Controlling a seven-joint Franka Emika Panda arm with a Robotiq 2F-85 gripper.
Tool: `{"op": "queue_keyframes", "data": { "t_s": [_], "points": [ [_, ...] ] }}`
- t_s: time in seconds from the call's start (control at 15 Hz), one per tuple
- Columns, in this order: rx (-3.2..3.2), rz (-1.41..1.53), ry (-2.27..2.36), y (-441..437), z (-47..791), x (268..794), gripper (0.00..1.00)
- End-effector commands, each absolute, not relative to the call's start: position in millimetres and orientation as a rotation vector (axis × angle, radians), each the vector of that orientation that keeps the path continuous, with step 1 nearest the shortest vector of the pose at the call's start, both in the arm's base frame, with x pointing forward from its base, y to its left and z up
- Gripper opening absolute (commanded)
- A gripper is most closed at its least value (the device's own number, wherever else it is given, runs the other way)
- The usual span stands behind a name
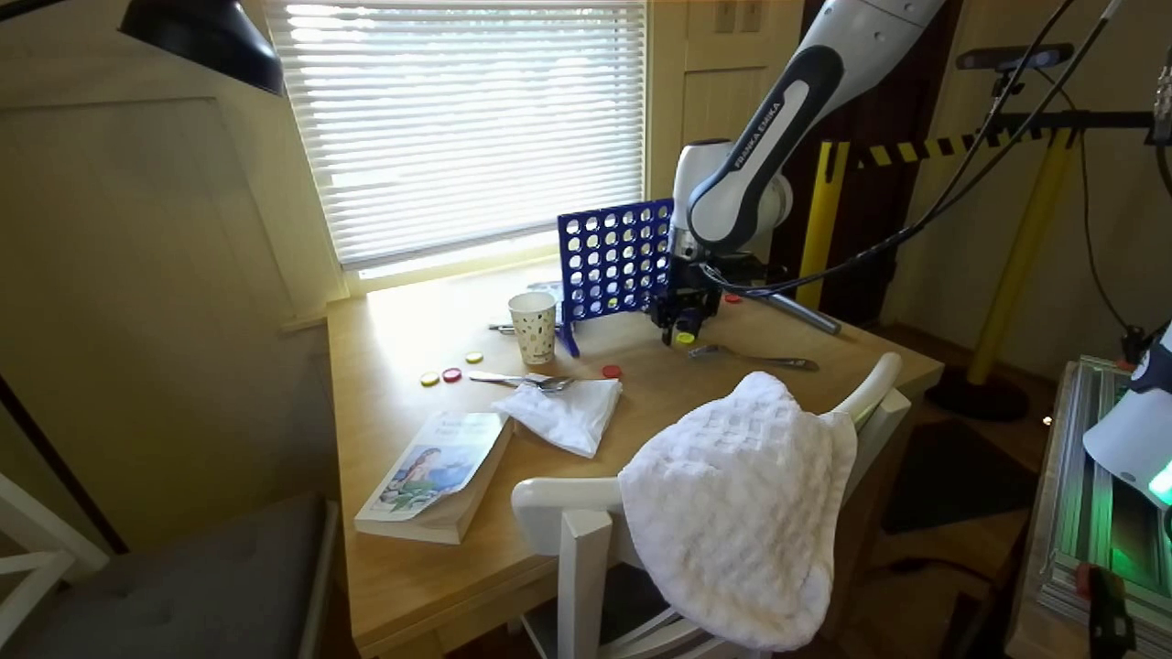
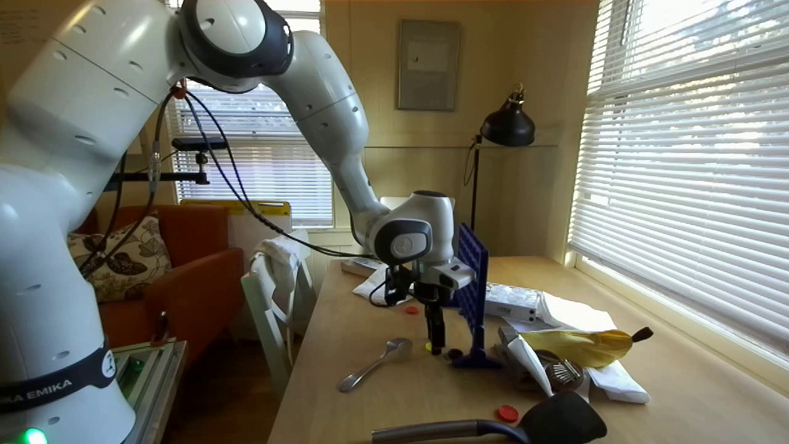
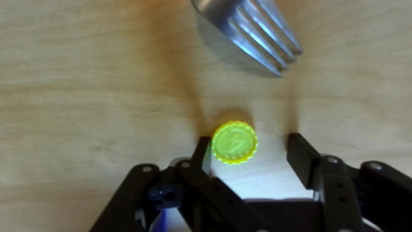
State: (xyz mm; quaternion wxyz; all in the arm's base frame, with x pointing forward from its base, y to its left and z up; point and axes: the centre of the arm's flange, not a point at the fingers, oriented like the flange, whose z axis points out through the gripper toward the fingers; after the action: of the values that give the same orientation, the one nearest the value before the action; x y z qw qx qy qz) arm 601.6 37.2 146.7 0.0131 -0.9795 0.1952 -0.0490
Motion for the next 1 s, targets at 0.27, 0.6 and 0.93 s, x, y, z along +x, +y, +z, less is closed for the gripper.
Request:
{"op": "queue_keyframes", "data": {
  "t_s": [0.27, 0.6, 0.93],
  "points": [
    [-3.05, -0.106, 0.604, 44, 152, 598, 0.12],
    [-3.108, -0.187, 0.513, 74, 176, 578, 0.11],
    [-3.263, -0.335, 0.475, 121, 227, 547, 0.11]
  ]
}}
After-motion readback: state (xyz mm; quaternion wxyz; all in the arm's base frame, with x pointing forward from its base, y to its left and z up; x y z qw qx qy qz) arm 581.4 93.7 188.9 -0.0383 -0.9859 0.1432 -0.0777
